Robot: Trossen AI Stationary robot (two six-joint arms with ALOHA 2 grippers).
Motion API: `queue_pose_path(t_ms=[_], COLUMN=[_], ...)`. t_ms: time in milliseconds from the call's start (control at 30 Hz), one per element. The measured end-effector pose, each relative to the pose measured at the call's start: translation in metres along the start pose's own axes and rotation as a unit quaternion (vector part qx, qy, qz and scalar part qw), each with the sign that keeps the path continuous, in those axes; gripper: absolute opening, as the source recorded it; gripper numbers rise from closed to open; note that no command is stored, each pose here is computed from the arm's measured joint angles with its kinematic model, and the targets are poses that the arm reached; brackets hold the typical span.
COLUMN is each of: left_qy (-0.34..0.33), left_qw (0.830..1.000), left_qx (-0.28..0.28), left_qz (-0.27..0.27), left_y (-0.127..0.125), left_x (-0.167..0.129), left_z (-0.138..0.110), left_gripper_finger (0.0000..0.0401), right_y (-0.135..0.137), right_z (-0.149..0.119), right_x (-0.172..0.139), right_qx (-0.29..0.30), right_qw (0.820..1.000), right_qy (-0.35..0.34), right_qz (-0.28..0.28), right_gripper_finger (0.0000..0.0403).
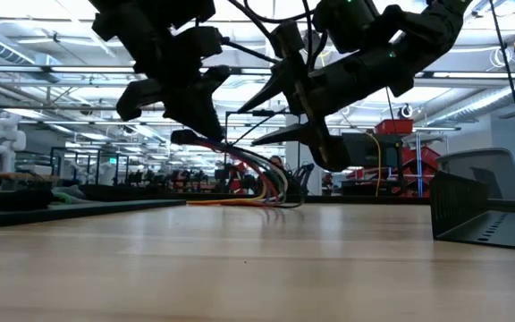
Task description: Ziptie cables
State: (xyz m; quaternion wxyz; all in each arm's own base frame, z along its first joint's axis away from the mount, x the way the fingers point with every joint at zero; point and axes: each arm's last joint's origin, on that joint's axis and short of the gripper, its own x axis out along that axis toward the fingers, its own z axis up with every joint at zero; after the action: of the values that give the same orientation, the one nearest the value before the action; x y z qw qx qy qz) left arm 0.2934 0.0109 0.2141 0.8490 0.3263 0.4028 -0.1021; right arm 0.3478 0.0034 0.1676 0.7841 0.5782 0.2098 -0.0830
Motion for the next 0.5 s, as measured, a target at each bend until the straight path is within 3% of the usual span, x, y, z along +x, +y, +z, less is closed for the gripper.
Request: queue_pose_path(t_ms=[333,500], left_qy=[0.027,0.026], left_qw=[0.999,0.999], left_qx=[0.013,0.029], left_qz=[-0.024,-0.015], left_y=[-0.0046,-0.0034], left_x=[-0.0003,-0.0002], left_z=[-0.0053,-0.0045], left_gripper_finger=[0.0,0.0], right_y=[0.0019,0.003], right_z=[-0.0002,0.0015], right_x=[0.0,-0.0003], right_qx=[-0.001,-0.003], right_qw=[1.0,1.0], right_qy=[0.01,0.017], right_qz=[0.013,0.024], right_gripper_finger=[0.0133,0.0128])
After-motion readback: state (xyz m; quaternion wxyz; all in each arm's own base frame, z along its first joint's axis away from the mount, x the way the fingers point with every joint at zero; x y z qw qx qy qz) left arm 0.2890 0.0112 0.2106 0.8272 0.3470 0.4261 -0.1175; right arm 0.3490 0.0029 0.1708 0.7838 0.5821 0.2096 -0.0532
